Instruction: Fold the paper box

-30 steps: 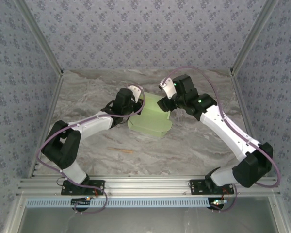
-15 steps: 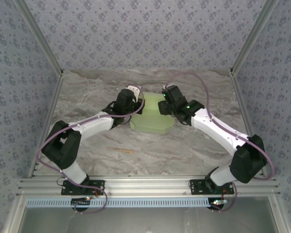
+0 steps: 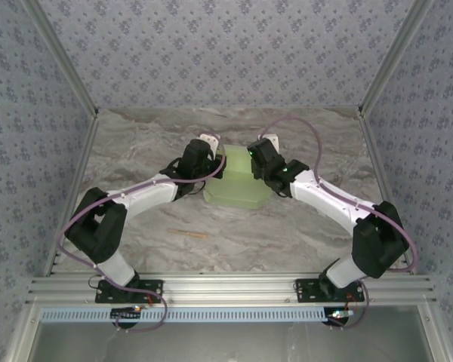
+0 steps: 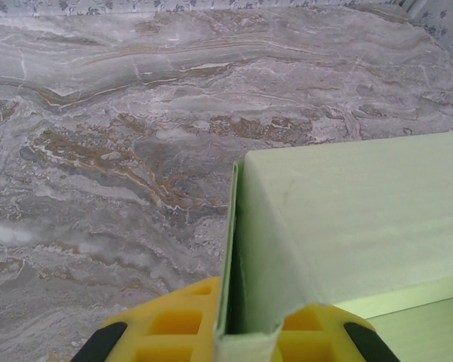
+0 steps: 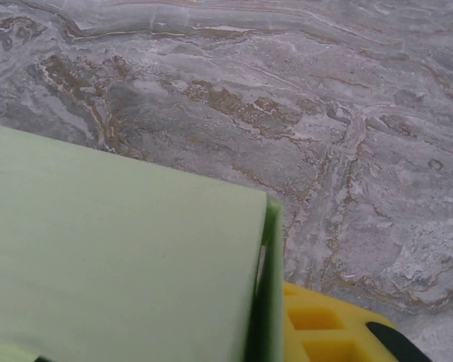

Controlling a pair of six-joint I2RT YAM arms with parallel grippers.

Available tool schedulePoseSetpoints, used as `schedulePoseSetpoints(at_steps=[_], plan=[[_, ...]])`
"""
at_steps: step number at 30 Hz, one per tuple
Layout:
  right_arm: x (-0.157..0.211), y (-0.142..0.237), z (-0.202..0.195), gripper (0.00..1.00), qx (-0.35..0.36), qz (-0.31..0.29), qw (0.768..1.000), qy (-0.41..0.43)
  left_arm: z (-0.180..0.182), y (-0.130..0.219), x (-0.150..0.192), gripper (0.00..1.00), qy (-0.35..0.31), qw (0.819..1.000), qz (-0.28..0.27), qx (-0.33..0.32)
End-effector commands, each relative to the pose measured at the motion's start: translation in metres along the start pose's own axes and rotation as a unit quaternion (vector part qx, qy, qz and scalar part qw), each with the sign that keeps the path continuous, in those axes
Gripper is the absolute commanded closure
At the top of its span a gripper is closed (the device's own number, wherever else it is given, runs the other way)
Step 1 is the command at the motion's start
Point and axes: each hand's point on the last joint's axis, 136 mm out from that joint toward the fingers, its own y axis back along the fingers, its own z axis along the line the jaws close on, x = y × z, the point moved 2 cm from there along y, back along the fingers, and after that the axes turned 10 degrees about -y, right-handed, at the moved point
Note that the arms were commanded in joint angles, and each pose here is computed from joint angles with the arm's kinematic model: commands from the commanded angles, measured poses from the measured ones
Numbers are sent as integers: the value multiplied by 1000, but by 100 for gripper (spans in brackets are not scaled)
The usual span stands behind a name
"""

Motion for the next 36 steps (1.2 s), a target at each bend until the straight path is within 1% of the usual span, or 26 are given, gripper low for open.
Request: schedulePoseSetpoints(at_steps=[1, 5, 13, 16, 18, 24, 29, 33, 35, 36], plan=[[-2, -4, -2, 79, 26, -17, 999, -10, -5, 10, -25, 99, 6, 1000, -29, 3], [-5, -3, -2, 85, 36, -27, 999, -10, -4, 10, -24, 98, 8, 1000, -26, 0], [-10, -3, 4, 89, 35, -35, 999, -12, -1, 8, -23, 92, 5, 1000, -26, -7], [-12, -2, 5, 90, 34, -37, 999, -12, -1, 8, -23, 87, 6, 1000, -27, -7], [-12, -1, 6, 90, 33, -37, 999, -9, -2, 9, -24, 81, 5, 1000, -28, -6], [-13, -1, 5, 91, 35, -39, 999, -6, -5, 11, -25, 73, 6, 1000, -29, 4], [-14, -2, 0, 91, 43, -37, 998, -3, -12, 13, -23, 66, 5, 999, -25, 27], [-14, -5, -7, 91, 49, -31, 998, -2, -15, 22, -24, 58, 4, 998, -33, 47], [-12, -8, -12, 91, 50, -19, 999, 1, -16, 29, -26, 53, 4, 997, -41, 60], [-22, -5, -10, 91, 43, -24, 999, -4, -16, 33, -28, 51, 6, 997, -45, 66]])
